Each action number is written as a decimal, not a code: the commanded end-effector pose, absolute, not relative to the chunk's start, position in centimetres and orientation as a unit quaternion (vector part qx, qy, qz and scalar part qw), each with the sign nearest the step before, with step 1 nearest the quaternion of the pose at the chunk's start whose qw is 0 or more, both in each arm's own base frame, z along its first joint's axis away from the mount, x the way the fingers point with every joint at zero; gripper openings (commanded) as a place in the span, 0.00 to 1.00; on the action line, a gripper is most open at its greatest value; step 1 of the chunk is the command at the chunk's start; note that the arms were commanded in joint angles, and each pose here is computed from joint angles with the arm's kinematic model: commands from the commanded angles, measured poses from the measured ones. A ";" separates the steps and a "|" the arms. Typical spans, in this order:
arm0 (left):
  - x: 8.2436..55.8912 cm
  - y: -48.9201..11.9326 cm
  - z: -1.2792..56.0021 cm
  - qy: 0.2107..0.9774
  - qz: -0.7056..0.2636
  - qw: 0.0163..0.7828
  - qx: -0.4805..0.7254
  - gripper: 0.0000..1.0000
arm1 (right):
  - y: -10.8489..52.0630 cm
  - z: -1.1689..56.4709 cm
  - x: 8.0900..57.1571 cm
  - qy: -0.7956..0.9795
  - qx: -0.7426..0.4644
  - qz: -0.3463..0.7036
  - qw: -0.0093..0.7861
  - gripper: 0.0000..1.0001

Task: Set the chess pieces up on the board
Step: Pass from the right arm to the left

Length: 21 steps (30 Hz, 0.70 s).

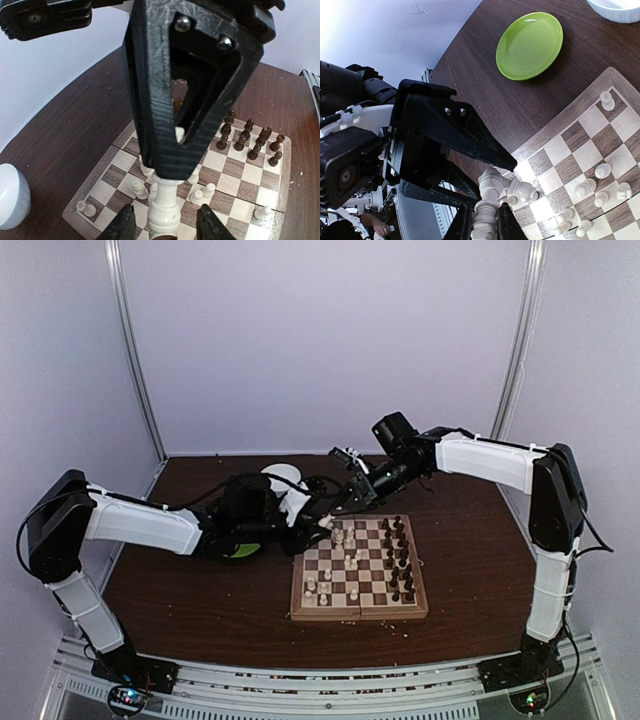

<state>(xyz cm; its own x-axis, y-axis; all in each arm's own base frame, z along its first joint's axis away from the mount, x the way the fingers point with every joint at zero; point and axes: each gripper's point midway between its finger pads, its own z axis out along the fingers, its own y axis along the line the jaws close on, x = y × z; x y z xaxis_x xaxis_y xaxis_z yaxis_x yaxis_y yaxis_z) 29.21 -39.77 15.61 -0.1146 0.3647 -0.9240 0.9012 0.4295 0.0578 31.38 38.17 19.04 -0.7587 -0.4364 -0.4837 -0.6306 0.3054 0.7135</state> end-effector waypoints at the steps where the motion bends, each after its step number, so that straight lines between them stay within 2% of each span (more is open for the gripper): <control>1: 29.6 -40.2 15.7 0.686 -0.258 0.491 0.471 0.42 | 38.2 20.7 30.9 0.791 -0.336 0.499 0.111 0.07; 5: 29.5 -40.2 15.2 0.688 -0.243 0.487 0.479 0.45 | 38.2 20.7 30.9 0.790 -0.335 0.500 0.112 0.07; 11: 29.5 -40.1 15.1 0.690 -0.238 0.487 0.480 0.34 | 38.1 20.5 30.8 0.792 -0.335 0.499 0.111 0.07; 21: 30.0 -40.1 15.7 0.691 -0.237 0.497 0.468 0.35 | 38.0 20.1 30.8 0.794 -0.332 0.498 0.109 0.07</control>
